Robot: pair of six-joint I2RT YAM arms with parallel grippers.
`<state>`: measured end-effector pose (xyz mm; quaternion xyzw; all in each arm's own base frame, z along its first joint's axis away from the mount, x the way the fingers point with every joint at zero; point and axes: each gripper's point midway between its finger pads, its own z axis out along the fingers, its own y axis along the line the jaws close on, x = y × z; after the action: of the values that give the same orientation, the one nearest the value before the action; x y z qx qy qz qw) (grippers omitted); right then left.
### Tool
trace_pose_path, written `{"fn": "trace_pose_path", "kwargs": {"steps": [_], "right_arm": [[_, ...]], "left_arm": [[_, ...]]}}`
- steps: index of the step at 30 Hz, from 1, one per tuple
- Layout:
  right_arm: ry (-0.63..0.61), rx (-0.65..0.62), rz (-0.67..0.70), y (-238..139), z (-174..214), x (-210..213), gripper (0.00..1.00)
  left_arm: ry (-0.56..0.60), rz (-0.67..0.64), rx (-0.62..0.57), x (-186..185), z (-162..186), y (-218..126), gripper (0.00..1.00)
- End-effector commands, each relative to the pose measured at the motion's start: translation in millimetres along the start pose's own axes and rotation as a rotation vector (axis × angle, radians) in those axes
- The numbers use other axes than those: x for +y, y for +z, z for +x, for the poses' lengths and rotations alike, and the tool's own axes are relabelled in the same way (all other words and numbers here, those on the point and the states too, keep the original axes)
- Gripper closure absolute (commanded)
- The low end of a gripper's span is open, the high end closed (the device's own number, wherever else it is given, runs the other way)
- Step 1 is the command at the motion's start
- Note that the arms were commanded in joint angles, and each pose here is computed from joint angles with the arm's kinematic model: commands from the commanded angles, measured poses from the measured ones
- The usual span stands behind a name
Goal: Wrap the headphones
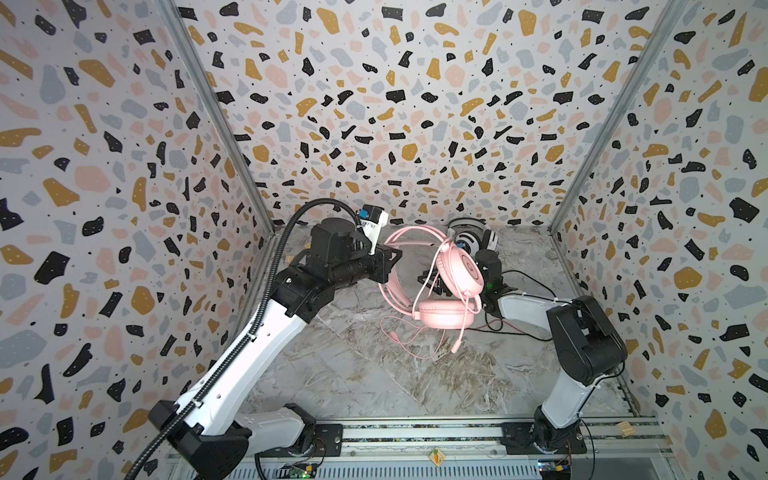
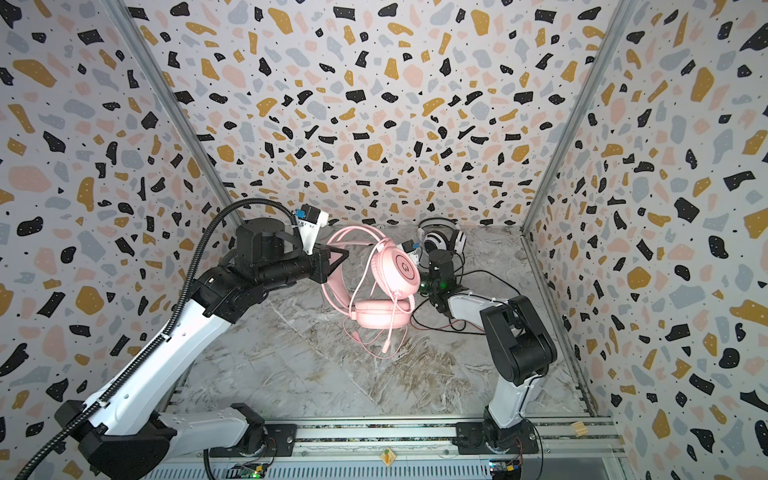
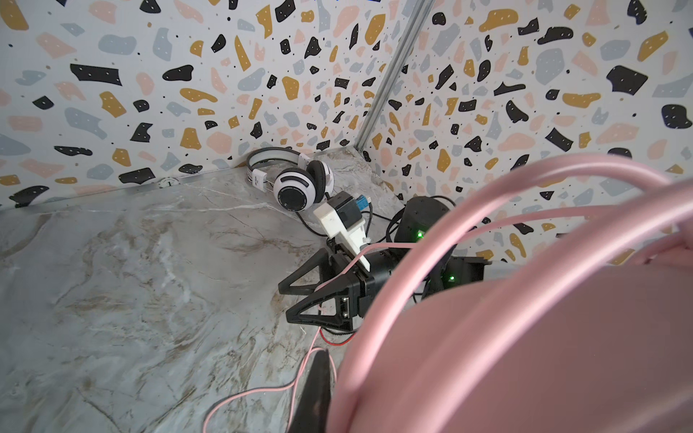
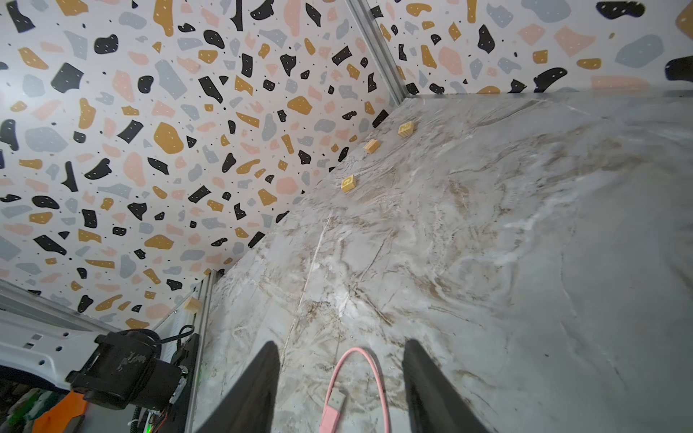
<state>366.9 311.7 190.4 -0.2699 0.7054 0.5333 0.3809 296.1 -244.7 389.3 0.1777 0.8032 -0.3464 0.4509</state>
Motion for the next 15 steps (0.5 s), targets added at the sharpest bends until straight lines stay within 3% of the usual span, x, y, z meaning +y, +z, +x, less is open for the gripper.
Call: {"fn": "trace_pose_path", "kwargs": {"steps": [1, 10, 15], "right_arm": [[-0.019, -0.047, -0.074, -0.6, -3.6, 16.5, 0.46], [0.009, -0.033, -0.120, 7.3, 27.9, 25.0, 0.56], [0.037, -0.043, -0.133, -0.6, 41.3, 29.6, 0.73]], "left_arm": [[-0.033, 0.089, -0.218, -30.0, -61.9, -35.4, 1.00], [-0.128, 0.104, -0.332, -22.1, -87.6, -40.3, 1.00], [-0.206, 0.033, -0.428, 1.6, -107.8, -50.9, 1.00]]}}
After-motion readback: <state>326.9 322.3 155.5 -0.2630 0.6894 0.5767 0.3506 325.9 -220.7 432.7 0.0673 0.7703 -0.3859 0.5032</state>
